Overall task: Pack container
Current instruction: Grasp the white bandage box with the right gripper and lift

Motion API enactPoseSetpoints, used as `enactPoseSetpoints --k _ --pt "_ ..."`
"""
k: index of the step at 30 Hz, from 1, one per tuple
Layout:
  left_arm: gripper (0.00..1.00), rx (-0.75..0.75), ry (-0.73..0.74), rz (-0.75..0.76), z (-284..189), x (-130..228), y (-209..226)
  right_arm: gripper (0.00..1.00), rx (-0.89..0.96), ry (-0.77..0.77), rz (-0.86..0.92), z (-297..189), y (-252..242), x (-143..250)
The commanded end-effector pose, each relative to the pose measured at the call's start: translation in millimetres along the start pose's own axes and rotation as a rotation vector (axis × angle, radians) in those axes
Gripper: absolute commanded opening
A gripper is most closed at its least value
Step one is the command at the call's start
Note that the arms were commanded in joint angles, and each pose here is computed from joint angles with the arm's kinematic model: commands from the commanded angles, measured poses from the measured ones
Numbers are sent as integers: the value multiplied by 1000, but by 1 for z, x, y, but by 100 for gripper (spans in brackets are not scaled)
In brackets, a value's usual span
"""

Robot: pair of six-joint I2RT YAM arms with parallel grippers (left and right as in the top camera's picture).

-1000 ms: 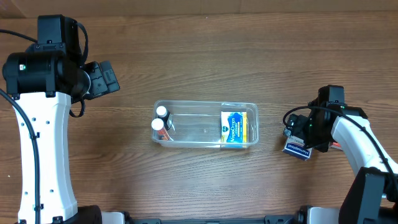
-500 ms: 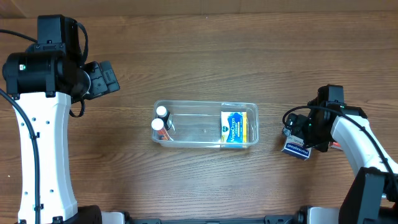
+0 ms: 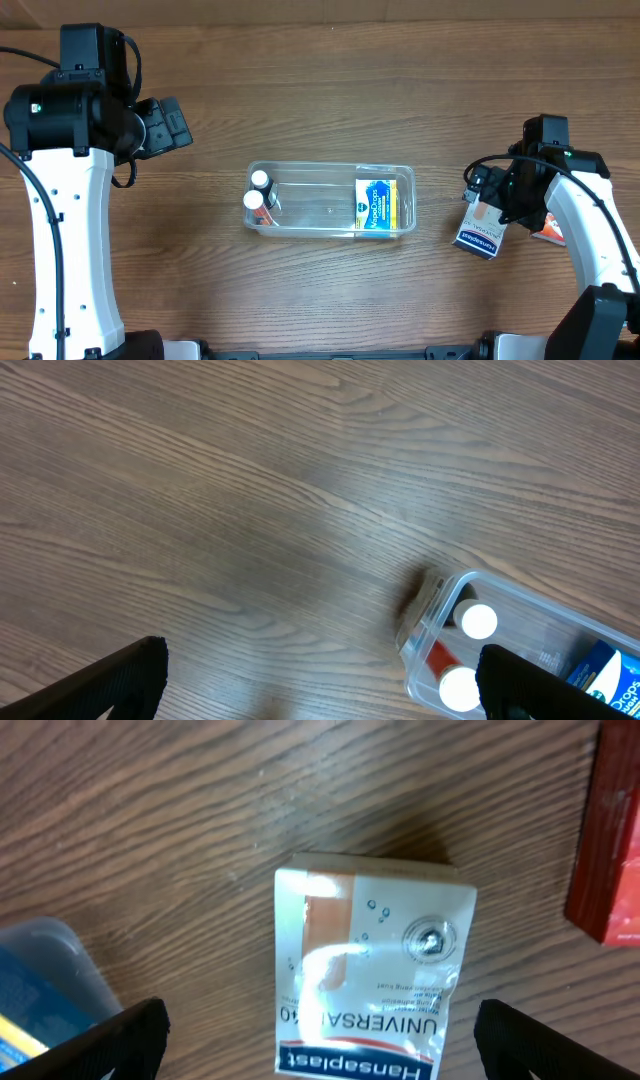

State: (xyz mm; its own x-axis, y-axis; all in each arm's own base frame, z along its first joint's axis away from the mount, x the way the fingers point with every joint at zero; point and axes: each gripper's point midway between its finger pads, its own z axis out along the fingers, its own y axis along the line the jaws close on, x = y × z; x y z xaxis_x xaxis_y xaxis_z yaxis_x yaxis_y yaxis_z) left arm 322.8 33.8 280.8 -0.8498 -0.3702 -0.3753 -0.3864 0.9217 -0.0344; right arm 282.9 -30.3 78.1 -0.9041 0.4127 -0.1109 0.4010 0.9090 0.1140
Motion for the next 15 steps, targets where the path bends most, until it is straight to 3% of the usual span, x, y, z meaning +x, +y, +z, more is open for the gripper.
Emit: enactPoseSetpoints --k 1,15 --pt "100 8 -6 16 -1 -3 0 100 24 -3 13 7 -6 6" --pt "100 9 -5 16 -1 -2 0 100 32 17 59 54 -17 31"
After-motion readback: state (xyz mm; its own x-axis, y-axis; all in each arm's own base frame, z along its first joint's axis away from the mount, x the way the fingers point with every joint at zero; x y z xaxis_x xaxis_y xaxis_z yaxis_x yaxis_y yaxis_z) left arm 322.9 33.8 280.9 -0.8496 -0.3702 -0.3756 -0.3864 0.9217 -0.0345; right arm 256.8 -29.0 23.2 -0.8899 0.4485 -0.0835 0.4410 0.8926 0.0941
